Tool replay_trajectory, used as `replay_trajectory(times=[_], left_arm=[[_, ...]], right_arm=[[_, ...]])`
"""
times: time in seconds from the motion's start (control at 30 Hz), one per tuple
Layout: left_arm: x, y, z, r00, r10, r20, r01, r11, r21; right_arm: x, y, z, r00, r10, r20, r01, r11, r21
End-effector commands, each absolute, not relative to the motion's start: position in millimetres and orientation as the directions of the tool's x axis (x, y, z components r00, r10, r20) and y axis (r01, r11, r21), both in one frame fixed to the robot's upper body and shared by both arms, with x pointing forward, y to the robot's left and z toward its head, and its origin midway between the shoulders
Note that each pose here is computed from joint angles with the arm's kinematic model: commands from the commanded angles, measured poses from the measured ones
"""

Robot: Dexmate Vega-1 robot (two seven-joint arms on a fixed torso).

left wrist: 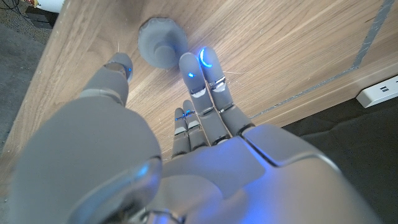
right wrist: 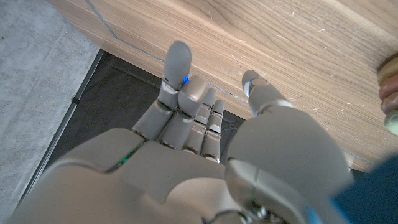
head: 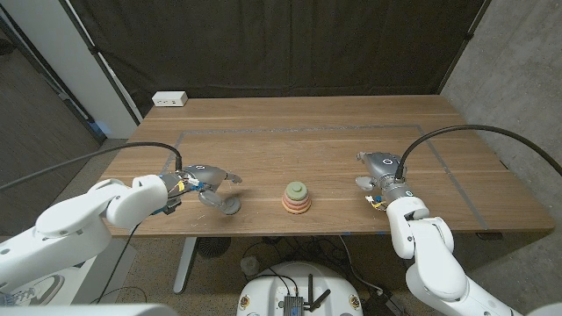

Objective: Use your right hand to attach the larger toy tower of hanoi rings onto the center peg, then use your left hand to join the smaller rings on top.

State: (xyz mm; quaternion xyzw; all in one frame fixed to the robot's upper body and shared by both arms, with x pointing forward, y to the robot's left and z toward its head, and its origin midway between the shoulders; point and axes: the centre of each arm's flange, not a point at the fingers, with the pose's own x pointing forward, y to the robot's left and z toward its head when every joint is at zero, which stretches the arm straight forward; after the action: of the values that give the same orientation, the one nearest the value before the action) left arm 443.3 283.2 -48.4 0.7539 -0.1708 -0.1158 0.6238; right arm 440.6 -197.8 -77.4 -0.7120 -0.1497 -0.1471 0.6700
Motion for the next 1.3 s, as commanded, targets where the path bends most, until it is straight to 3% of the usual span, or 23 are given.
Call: replay_trajectory(times=[0.03,1.3], left_arm=[[444.4,282.6,-55.0,0.921,-0.388,0.030,-0.114,-0.195,0.974],[463.8,282.8,-80.8,0.941,-0.338,0.021,-0.085,-0.176,0.981]], right_arm=[[441.5,-197.7,-77.4,0.916,0.013,0.402,0.402,-0.060,-0.914],[443.9,-201.9,-79.0,0.921,-0.004,0.389,0.388,-0.059,-0.920]])
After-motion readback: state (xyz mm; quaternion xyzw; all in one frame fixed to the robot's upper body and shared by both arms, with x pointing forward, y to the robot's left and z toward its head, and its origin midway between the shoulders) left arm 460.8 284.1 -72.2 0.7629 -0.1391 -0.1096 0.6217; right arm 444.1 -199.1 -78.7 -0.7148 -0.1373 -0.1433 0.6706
